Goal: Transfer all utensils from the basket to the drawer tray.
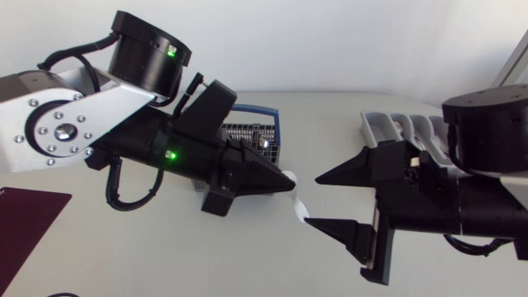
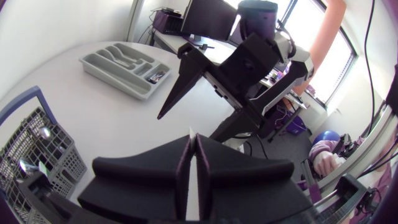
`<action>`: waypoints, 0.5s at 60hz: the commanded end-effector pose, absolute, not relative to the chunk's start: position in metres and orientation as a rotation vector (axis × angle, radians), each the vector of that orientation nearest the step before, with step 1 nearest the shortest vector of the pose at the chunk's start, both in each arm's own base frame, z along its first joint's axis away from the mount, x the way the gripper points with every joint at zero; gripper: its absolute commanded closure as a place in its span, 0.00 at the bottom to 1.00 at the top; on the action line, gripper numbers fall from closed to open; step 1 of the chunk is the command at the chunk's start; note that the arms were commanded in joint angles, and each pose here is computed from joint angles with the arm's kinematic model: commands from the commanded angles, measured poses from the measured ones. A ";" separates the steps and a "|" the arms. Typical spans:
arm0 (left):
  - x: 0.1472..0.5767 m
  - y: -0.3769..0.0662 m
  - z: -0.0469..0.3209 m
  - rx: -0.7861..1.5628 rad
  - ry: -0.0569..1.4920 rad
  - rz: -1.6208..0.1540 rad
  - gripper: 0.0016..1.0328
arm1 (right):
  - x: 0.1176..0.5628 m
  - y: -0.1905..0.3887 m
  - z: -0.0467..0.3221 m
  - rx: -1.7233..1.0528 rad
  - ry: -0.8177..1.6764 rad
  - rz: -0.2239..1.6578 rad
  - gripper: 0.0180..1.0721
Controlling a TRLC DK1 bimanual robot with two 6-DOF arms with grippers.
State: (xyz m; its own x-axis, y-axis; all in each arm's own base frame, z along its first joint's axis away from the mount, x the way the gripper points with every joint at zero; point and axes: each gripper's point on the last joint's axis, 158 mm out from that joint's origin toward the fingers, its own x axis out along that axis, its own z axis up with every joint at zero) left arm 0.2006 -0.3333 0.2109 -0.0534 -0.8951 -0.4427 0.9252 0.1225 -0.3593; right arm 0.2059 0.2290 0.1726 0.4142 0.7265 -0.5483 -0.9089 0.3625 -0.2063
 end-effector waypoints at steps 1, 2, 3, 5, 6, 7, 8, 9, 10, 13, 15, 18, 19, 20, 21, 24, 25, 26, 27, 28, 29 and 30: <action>0.191 -0.336 0.198 0.069 0.695 -1.518 0.96 | 0.203 0.238 0.187 -0.486 0.384 1.117 0.37; 0.191 -0.336 0.198 0.069 0.696 -1.519 0.96 | 0.201 0.240 0.186 -0.485 0.387 1.125 0.39; 0.191 -0.336 0.198 0.069 0.696 -1.519 0.96 | 0.200 0.240 0.186 -0.486 0.386 1.128 0.41; 0.189 -0.337 0.198 0.072 0.695 -1.524 0.96 | 0.198 0.243 0.186 -0.482 0.386 1.138 0.44; 0.189 -0.337 0.198 0.072 0.695 -1.524 0.96 | 0.197 0.245 0.186 -0.482 0.388 1.143 0.46; 0.189 -0.337 0.198 0.072 0.695 -1.524 0.96 | 0.196 0.246 0.186 -0.484 0.388 1.148 0.47; 0.189 -0.337 0.198 0.073 0.695 -1.526 0.96 | 0.195 0.247 0.185 -0.484 0.388 1.154 0.49; 0.189 -0.337 0.198 0.073 0.695 -1.526 0.96 | 0.193 0.248 0.185 -0.484 0.388 1.159 0.51; 0.189 -0.338 0.198 0.073 0.693 -1.526 0.96 | 0.193 0.249 0.185 -0.485 0.387 1.162 0.53; 0.188 -0.338 0.198 0.074 0.691 -1.528 0.96 | 0.190 0.251 0.184 -0.484 0.390 1.172 0.57; 0.188 -0.338 0.198 0.074 0.693 -1.529 0.96 | 0.188 0.253 0.184 -0.480 0.391 1.180 0.60; 0.187 -0.338 0.197 0.074 0.697 -1.530 0.96 | 0.188 0.254 0.183 -0.475 0.392 1.181 0.67; 0.187 -0.338 0.197 0.074 0.695 -1.530 0.96 | 0.188 0.254 0.183 -0.473 0.395 1.181 0.69; 0.187 -0.338 0.197 0.075 0.696 -1.531 0.96 | 0.188 0.254 0.183 -0.473 0.393 1.181 0.71; 0.186 -0.338 0.197 0.075 0.697 -1.531 0.96 | 0.188 0.254 0.183 -0.474 0.393 1.182 0.73; 0.186 -0.338 0.197 0.075 0.697 -1.531 0.96 | 0.187 0.255 0.183 -0.471 0.395 1.186 0.77; 0.186 -0.338 0.197 0.076 0.696 -1.532 0.96 | 0.187 0.256 0.183 -0.470 0.395 1.185 0.78; 0.186 -0.338 0.197 0.075 0.695 -1.532 0.96 | 0.187 0.256 0.183 -0.471 0.397 1.185 0.79; 0.186 -0.338 0.197 0.075 0.695 -1.532 0.96 | 0.187 0.256 0.182 -0.471 0.402 1.187 0.80; 0.186 -0.338 0.198 0.075 0.693 -1.532 0.96 | 0.187 0.256 0.181 -0.471 0.405 1.188 0.81; 0.186 -0.338 0.198 0.075 0.693 -1.532 0.96 | 0.187 0.256 0.180 -0.471 0.407 1.188 0.81; 0.186 -0.338 0.198 0.075 0.693 -1.532 0.96 | 0.188 0.256 0.181 -0.470 0.406 1.187 0.82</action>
